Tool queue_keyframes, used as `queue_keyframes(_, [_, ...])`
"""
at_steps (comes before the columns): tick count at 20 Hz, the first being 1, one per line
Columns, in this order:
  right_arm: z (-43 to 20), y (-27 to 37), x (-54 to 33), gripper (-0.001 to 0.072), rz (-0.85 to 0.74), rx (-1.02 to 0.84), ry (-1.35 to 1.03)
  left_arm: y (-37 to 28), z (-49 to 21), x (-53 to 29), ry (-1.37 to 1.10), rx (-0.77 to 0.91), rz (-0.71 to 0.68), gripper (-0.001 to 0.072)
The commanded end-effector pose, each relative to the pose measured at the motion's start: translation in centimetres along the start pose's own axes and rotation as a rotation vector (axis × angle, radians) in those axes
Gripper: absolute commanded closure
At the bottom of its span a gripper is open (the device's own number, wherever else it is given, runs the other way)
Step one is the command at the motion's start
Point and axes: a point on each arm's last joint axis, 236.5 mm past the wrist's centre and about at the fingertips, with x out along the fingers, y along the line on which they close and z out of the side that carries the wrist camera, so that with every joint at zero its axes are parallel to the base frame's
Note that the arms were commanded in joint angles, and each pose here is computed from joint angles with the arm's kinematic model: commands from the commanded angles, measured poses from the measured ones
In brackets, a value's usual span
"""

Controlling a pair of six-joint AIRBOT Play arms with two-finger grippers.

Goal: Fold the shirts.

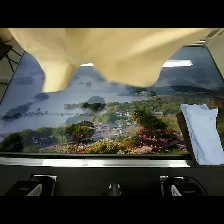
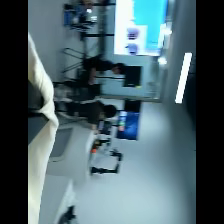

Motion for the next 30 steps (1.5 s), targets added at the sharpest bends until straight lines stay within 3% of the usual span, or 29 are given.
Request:
queue_keyframes(1, [3.2, -4.0, -8.1, 0.0693, -0.141, 0.013, -0.114, -2.8, 5.6, -6.6, -0.146, 0.047, 0.016, 0.0683])
queue_keyframes(6, [1.4, -2.7, -5.4, 0.0693, -0.088, 0.015, -0.028, -1.0, 3.5, -5.8, -0.062, 0.026, 0.076, 0.0684])
queue_keyframes(11, [-4.9, 0.7, 0.2, 0.0693, 0.044, 0.007, 0.244, 3.0, -2.7, -3.5, 0.165, 0.036, 0.184, 0.0684])
queue_keyframes(16, [-18.2, 8.4, 11.7, 0.0694, 0.301, -0.052, 0.712, 13.2, -22.2, 1.0, 0.727, 0.002, 0.374, 0.0683])
queue_keyframes(21, [-36.3, 20.8, 20.3, 0.0694, 0.615, -0.021, 1.135, 19.4, -46.0, 0.6, 1.193, -0.121, 0.435, 0.0683])
queue_keyframes(25, [-43.7, 27.3, 26.3, 0.0693, 0.663, 0.064, 1.114, 22.5, -57.2, 1.7, 1.291, -0.178, 0.45, 0.0683])
queue_keyframes(30, [-43.3, 27.0, 33.1, 0.0692, 0.519, 0.09, 0.884, 26.0, -60.8, 6.9, 1.133, -0.143, 0.462, 0.0683])
